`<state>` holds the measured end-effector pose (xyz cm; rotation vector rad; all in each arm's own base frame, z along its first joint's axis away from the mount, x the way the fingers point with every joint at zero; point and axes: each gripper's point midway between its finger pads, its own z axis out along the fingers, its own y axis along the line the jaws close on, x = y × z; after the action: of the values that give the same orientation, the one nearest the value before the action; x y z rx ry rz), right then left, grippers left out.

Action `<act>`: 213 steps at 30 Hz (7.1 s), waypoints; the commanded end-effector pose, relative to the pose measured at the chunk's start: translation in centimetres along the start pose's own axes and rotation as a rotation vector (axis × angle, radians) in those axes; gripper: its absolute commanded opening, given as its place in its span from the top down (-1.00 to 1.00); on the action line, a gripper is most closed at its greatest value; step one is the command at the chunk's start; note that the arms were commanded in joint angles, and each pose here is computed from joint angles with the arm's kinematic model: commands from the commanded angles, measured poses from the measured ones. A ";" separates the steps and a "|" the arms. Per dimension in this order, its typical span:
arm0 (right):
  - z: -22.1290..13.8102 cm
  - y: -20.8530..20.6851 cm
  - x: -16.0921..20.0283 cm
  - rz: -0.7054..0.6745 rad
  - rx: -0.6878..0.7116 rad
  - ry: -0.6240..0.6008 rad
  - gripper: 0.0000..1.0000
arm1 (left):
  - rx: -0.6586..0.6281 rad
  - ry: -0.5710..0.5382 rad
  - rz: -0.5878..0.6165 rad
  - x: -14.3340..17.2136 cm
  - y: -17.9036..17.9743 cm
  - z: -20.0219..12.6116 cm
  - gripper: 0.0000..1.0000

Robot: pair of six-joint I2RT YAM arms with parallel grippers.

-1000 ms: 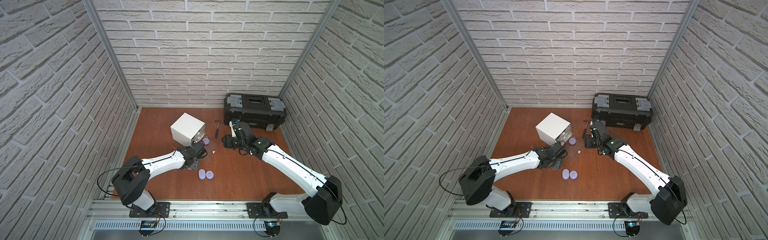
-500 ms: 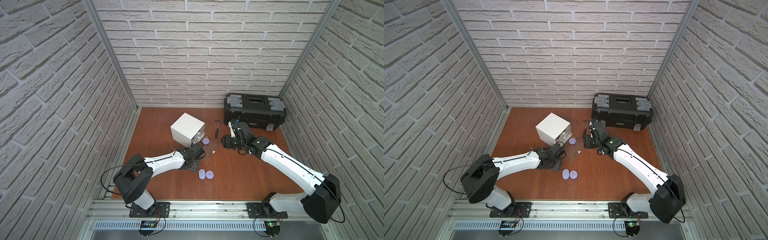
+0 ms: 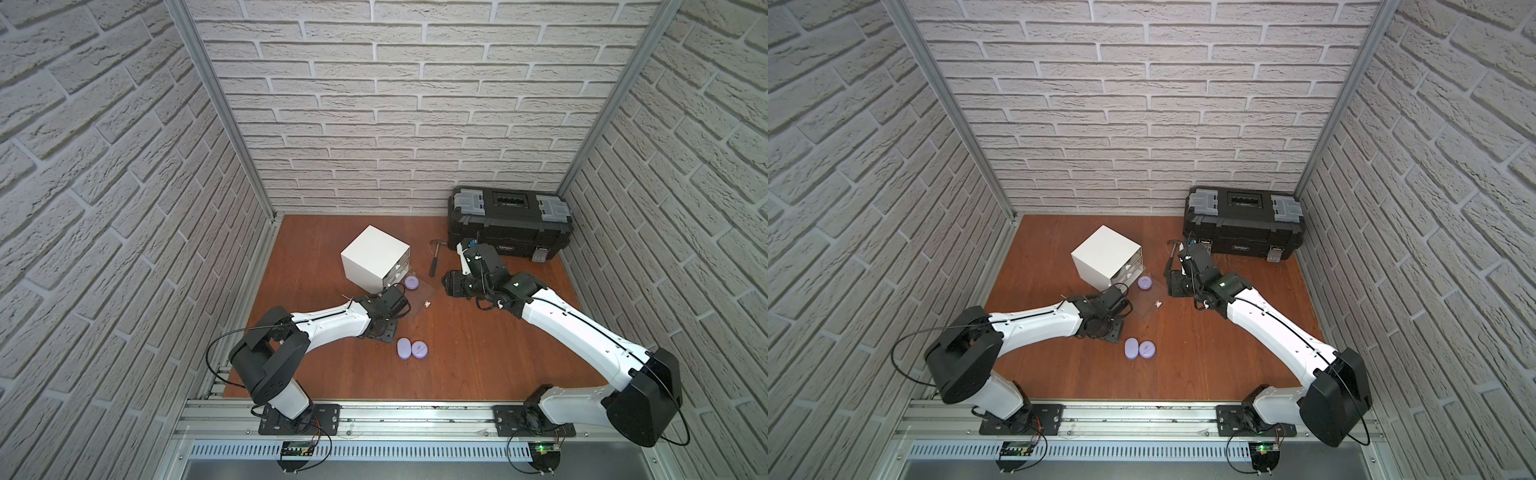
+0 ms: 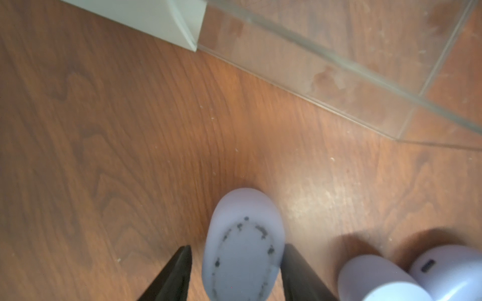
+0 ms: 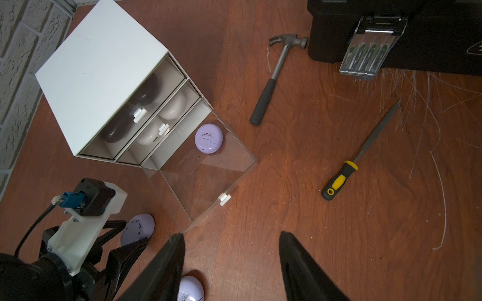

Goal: Put the bluetooth earphones in the drawer according to color
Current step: Pick up the Bluetooth earphone from the center of the board, then place the bluetooth earphone in the drawer, then pick up the Bluetooth earphone from the center of the board.

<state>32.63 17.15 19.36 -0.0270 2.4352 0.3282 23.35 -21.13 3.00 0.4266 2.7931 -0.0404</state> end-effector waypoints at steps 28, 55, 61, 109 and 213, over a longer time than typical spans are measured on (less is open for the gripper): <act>-2.9 -4.0 -0.5 0.097 0.028 -0.098 -0.25 | 0.000 -0.187 0.173 -10.9 -6.7 -5.2 0.10; -2.3 -6.0 0.4 0.148 0.026 -0.071 -0.25 | -0.045 0.000 0.148 -11.9 -5.3 1.1 0.07; -2.1 -6.1 0.4 0.151 0.026 -0.067 -0.24 | -0.046 0.021 0.148 -11.4 -5.2 1.6 -0.03; 3.5 4.7 19.0 -0.052 -0.104 0.520 -0.43 | -0.213 -0.278 -0.264 -2.8 14.3 -17.3 -0.78; 10.0 5.0 0.3 -0.107 -0.009 0.259 0.14 | -0.141 -0.236 -0.298 -0.9 14.1 -15.3 -0.79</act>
<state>36.74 23.87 13.41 -0.1904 2.6927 0.2732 23.61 -6.84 17.91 -0.0143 2.5893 0.0435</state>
